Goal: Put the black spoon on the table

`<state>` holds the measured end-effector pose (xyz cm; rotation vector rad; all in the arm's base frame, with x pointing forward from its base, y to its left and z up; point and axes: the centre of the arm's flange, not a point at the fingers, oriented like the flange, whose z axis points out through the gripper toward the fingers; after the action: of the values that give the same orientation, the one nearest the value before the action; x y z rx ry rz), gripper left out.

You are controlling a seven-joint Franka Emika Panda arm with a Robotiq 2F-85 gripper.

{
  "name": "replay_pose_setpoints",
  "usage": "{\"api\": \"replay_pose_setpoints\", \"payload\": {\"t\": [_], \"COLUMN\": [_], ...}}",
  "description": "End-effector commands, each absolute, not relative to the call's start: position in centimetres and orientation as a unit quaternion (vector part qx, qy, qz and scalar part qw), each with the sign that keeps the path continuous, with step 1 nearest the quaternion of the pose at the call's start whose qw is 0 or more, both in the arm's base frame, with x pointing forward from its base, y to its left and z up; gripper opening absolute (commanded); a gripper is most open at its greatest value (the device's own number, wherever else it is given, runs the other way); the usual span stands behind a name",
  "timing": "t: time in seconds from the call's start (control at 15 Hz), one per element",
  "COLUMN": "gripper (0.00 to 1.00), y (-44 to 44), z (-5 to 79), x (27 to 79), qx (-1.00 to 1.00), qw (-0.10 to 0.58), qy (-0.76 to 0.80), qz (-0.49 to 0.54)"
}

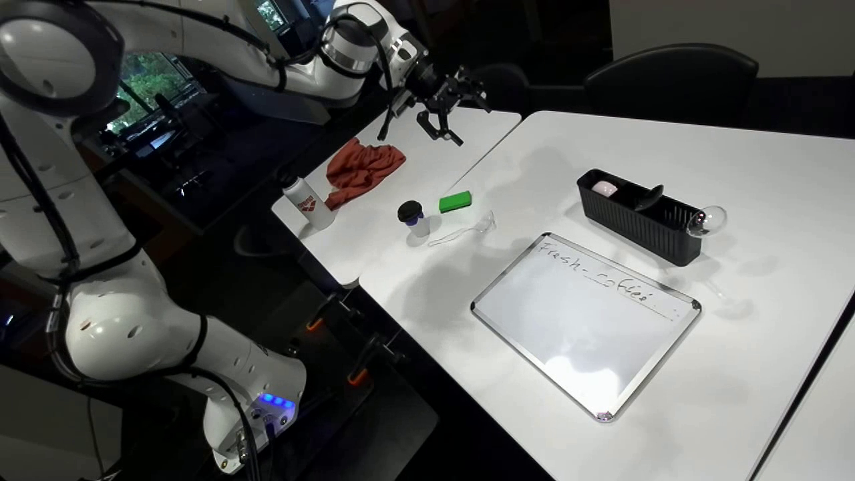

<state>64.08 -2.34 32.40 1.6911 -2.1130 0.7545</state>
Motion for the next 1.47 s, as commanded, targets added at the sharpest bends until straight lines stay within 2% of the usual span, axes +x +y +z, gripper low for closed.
{"api": "replay_pose_setpoints", "payload": {"t": [0.0, 0.6, 0.67, 1.13, 1.4], "gripper": [1.0, 1.0, 1.0, 1.0, 1.0], "y": [-4.9, -14.9, -13.9, -13.9, -17.1], "z": [28.6, 24.3, 24.0, 23.5, 22.0], "x": [69.0, 71.3, 69.2, 69.3, 70.8], "qx": [0.513, 0.388, 0.401, 0.401, 0.414], "qw": [0.187, 0.263, 0.253, 0.256, 0.278], "qy": [-0.793, -0.856, -0.85, -0.848, -0.84], "qz": [0.27, 0.22, 0.231, 0.232, 0.213]}}
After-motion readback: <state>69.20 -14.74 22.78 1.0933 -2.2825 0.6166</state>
